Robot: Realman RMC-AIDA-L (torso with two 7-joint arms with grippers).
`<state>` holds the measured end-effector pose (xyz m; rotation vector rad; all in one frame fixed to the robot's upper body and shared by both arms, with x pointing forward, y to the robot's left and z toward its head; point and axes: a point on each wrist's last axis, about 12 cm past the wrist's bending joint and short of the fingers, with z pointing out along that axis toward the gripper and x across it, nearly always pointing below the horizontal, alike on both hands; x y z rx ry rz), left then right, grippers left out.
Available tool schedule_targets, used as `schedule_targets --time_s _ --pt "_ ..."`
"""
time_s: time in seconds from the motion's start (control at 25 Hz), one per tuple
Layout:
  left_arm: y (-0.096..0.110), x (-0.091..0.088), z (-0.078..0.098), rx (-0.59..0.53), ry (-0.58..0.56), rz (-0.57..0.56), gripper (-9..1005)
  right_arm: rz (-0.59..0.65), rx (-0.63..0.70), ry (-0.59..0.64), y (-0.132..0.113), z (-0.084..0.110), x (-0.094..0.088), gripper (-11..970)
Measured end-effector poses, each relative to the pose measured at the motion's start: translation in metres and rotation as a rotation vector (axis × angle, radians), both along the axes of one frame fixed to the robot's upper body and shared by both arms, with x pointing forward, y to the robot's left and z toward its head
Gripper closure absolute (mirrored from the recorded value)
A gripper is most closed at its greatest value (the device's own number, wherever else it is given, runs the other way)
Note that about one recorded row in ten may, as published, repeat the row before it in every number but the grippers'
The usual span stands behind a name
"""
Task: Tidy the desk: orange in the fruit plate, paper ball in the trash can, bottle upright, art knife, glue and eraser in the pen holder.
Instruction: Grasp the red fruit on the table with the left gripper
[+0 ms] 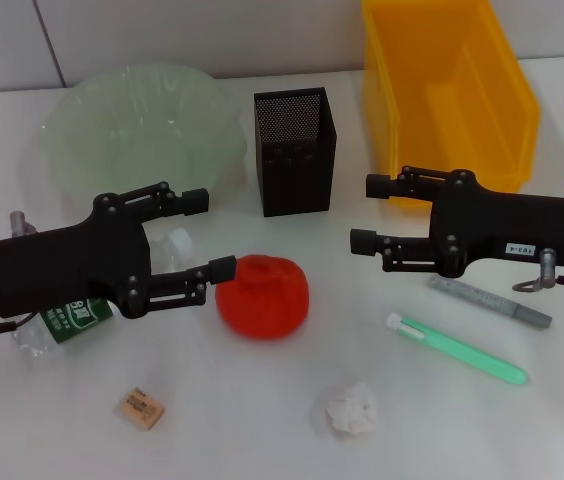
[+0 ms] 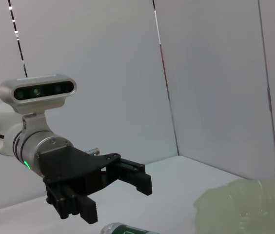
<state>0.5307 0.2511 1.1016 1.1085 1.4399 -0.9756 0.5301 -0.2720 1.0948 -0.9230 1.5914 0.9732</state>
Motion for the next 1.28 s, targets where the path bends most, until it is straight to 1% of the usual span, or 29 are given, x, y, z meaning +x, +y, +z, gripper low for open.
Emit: schedule_targets --time_s 0.28,0.52,0.68,0.8,1.08,1.28 --pt "0.0 0.0 0.0 -0.003 -0.001 0.003 208 -0.002 -0.001 -0.001 0.0 -0.002 -0.001 180" --pt "0.002 0.007 -0.001 -0.001 -0.009 0.067 208 -0.025 0.003 0.002 -0.004 -0.004 -0.004 180" --pt "0.001 0.015 -0.006 0.018 0.008 0.128 209 -0.068 0.011 0.002 -0.012 -0.007 -0.007 180" --pt "-0.002 0.018 -0.012 0.035 0.019 0.149 209 -0.103 0.019 0.0 -0.019 -0.009 -0.01 180" --pt "-0.009 0.016 -0.027 0.062 0.03 0.155 214 -0.184 0.037 -0.008 -0.035 -0.008 -0.013 180" --pt "-0.014 0.013 -0.037 0.07 0.032 0.15 218 -0.204 0.042 -0.008 -0.039 -0.007 -0.014 181"
